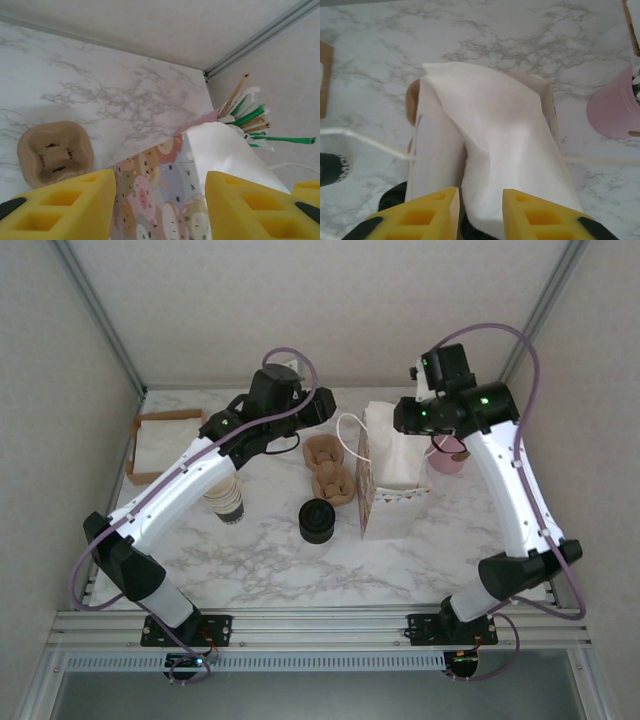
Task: Pack the takeout coffee
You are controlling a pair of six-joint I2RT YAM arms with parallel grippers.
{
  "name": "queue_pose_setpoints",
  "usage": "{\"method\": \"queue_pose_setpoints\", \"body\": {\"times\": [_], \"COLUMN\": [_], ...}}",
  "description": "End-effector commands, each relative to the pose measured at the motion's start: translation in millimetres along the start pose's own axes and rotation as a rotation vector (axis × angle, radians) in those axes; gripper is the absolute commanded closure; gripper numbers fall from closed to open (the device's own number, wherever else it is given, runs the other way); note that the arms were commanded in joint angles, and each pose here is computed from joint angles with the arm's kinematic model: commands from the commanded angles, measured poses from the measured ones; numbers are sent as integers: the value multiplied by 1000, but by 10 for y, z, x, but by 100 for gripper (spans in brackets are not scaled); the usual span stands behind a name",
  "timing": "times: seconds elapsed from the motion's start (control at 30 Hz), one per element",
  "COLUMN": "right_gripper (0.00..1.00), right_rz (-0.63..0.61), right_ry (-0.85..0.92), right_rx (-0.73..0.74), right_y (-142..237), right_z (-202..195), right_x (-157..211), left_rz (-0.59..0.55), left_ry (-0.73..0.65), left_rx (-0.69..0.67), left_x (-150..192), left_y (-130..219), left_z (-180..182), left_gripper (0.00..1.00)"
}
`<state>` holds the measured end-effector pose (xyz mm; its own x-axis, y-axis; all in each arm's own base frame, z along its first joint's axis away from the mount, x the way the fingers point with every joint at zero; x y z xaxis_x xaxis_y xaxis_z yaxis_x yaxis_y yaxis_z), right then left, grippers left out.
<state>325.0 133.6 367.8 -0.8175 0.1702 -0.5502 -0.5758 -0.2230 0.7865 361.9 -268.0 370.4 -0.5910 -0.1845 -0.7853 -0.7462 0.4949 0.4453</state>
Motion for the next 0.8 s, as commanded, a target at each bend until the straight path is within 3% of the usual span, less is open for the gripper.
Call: {"method": "queue_pose_setpoints", "body": {"times": [0.0,0.27,0.47,0.77], "right_gripper": [72,74,83,86], "right_rz": [-71,-28,61,141], "right_ry": [28,44,44,37], "right_rx": [83,172,193,207], "right_y": [-76,-591,-953,-1248], "right_z": [-8,-20,-61,-95], "right_x": [-189,-304,-120,224], "left_rz": [-35,-26,-26,-18], "left_ry": [13,22,30,37], "left_rx": [36,32,27,30], "left_x": [-77,-50,-40,-10], "left_y": [93,62,57,18], "left_z": [13,151,236,285], "left_gripper": [50,50,51,52]}}
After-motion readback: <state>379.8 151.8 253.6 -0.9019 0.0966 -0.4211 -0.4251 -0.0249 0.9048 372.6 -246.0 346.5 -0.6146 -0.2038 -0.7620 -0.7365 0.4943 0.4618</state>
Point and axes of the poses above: each hand's point on the last joint's axis, 136 mm out from that joint toward the fingers, its own y axis back along the fingers, its own z axis along the line the jaws close on, x = y × z, the point moved 4 cm from there along y, back along the fingers, and after that the axes turned 12 degrees about -y, right-handed, at the moved point
